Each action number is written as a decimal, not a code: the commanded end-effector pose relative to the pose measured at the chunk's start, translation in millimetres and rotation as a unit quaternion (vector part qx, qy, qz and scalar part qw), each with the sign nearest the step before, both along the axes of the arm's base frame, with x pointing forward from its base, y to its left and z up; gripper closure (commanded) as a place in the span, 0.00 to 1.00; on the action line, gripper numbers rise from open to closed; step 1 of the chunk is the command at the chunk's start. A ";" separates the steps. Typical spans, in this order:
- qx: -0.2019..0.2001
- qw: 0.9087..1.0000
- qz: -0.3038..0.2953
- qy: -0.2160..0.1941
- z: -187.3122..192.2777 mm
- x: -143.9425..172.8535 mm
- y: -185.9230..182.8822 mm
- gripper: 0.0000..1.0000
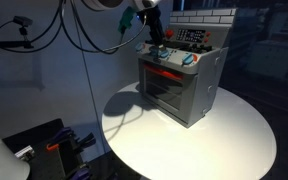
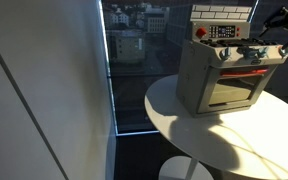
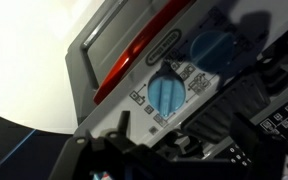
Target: Turn the third knob from the left on the stove to the right
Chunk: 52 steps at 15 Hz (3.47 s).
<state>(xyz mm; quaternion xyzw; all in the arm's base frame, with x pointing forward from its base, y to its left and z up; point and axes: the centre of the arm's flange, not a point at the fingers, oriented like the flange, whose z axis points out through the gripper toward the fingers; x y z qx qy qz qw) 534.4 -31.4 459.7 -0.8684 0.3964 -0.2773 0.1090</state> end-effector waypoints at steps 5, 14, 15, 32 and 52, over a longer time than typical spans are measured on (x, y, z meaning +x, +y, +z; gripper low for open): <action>0.011 1.000 -0.002 0.000 -4.4 1.3 3.3 0.00; 0.009 1.000 -0.005 -0.005 -13.4 7.7 2.1 0.00; 0.008 1.000 -0.005 -0.008 -13.9 8.5 2.0 0.00; 0.009 0.999 -0.001 -0.035 -17.1 12.3 3.9 0.21; 0.010 0.999 -0.004 -0.038 -16.6 8.8 1.2 0.40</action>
